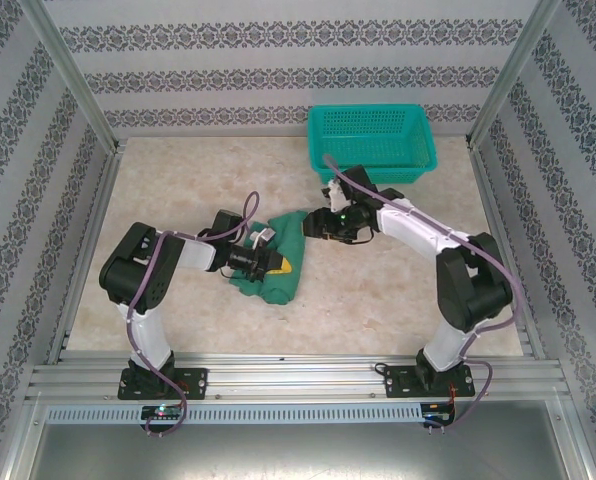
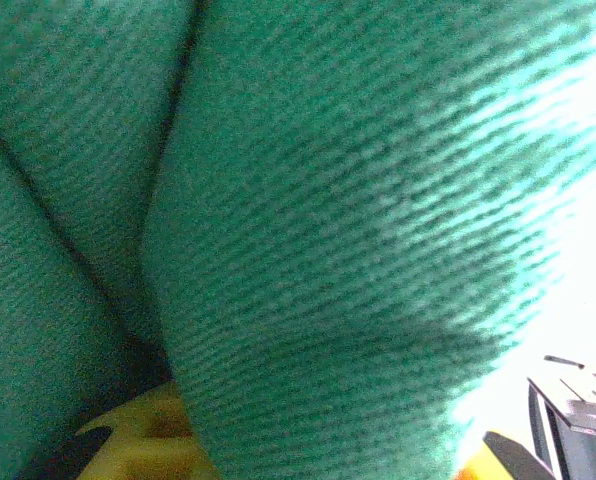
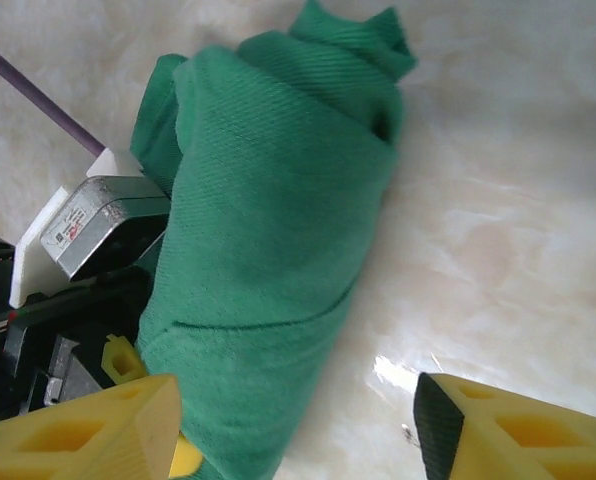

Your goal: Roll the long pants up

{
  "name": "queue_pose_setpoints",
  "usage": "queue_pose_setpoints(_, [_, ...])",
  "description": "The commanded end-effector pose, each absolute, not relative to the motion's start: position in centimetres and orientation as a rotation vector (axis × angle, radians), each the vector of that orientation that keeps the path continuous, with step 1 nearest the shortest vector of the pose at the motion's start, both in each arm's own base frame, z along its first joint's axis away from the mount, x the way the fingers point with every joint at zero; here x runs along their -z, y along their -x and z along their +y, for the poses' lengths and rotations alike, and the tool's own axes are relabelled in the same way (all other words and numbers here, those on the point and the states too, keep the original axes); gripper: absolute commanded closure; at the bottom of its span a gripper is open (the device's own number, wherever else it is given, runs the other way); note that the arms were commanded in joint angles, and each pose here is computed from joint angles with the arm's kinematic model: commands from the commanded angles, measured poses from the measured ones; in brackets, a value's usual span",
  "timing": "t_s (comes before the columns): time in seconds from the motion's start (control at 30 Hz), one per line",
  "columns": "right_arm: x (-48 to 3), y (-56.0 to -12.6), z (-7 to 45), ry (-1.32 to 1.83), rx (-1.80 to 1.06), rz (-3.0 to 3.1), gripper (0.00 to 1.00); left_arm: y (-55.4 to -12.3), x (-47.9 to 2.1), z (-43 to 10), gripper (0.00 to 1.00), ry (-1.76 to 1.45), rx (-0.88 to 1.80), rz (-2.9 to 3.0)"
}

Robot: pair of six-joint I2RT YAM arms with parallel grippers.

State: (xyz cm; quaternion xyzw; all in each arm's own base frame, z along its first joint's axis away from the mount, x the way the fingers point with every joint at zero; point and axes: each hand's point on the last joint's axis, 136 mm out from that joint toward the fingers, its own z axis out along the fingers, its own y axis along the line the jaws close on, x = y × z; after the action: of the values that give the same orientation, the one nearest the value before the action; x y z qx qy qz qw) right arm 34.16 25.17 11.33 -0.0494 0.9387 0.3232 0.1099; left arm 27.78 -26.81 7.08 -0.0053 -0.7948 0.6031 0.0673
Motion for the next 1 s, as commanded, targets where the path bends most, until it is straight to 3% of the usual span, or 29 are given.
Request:
queue_pose_setpoints(0.0, [-10.6,-34.2,26.4,0.199,-0.991,2.788,0.35,-26.7,-4.2,-26.0,1.00,-0.104,-1.724,-2.379])
queue_pose_setpoints(0.07, [-10.6,-34.6,26.6,0.187,-1.005,2.759,0.41,-26.7,-4.3,-26.1,1.00,-0.100,-1.731,-2.392])
queue_pose_setpoints(0.1, [-10.8,-34.6,26.9,0.186,-1.048,2.732,0.52,-26.8,-4.3,-26.0,1.00,-0.094,-1.738,-2.403])
queue_pose_setpoints(0.17, [-11.2,-35.1,26.9,0.150,-1.077,2.711,1.00,-26.7,-4.1,-26.0,1.00,-0.095,-1.737,-2.415])
queue_pose_setpoints(0.7, [-14.0,-34.6,30.2,0.267,-1.258,2.618,1.00,-25.0,1.1,-25.1,1.00,-0.159,-1.633,-2.476])
queue_pose_setpoints(0.83, [-11.0,-34.2,31.2,0.239,-1.274,2.705,1.00,-25.3,1.4,-24.9,1.00,-0.162,-1.632,-2.475])
queue_pose_setpoints(0.97, [-3.6,-33.3,32.7,0.153,-1.241,2.942,1.00,-25.3,1.8,-24.6,1.00,-0.177,-1.623,-2.477])
